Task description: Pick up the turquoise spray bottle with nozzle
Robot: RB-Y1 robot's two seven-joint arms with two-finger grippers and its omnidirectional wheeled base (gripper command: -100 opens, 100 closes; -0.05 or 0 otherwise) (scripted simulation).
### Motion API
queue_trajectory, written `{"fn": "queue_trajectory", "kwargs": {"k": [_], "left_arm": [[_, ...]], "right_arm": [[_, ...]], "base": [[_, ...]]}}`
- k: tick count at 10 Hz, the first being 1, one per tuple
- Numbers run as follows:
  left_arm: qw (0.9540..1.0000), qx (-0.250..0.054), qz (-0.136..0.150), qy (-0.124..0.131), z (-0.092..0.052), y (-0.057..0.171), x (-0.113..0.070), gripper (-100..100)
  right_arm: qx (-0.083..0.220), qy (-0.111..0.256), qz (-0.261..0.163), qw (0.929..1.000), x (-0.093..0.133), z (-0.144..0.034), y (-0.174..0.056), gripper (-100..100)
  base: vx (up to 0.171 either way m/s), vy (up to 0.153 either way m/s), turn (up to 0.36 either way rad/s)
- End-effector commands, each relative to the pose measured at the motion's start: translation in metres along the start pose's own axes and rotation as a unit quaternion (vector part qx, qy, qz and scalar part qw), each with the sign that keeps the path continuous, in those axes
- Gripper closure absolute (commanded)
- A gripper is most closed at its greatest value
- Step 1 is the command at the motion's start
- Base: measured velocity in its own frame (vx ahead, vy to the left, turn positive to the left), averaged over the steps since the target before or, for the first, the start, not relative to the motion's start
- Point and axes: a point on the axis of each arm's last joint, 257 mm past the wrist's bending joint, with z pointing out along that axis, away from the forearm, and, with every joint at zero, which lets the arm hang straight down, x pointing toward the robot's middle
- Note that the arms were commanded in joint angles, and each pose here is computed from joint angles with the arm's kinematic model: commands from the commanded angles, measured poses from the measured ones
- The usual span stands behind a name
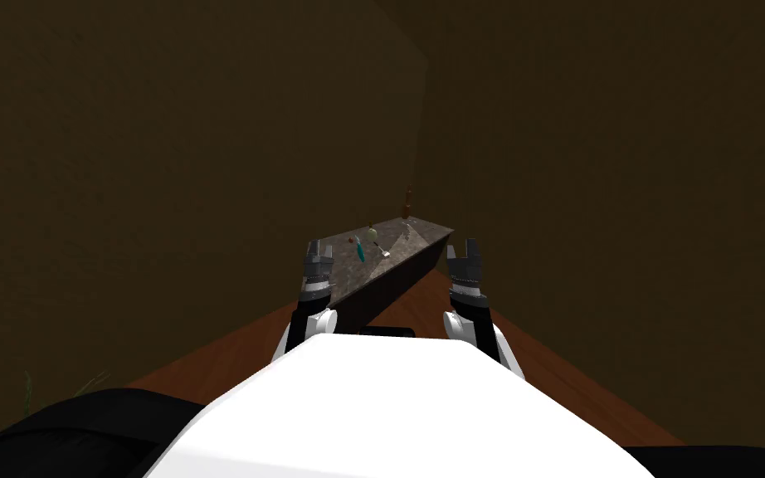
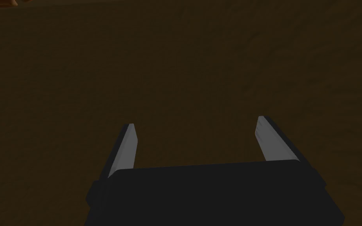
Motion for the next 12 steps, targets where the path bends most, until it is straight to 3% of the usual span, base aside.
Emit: {"fn": "queue_trajectory", "kwargs": {"k": [1, 6, 9, 12], "left_arm": [[0.9999, -0.005, 0.001, 0.013, -0.002, 0.002, 0.0, -100], [0.9984, -0.038, -0.025, 0.033, -0.018, 0.016, -0.015, -100], [0.9958, -0.065, -0.062, 0.019, -0.032, 0.027, -0.038, -100], [0.9898, -0.093, -0.107, -0.013, -0.05, 0.037, -0.068, -100]], "right_arm": [[0.0, 0.0, 0.0, 1.0, 0.0, 0.0, 0.0, 0], [0.0, 0.0, 0.0, 1.0, 0.0, 0.0, 0.0, 0], [0.0, 0.0, 0.0, 1.0, 0.0, 0.0, 0.0, 0], [0.0, 0.0, 0.0, 1.0, 0.0, 0.0, 0.0, 0]], "base": [[0.004, -0.01, -0.069], [0.004, -0.027, -0.119], [0.008, -0.04, -0.182], [0.023, -0.051, -0.196]]}}
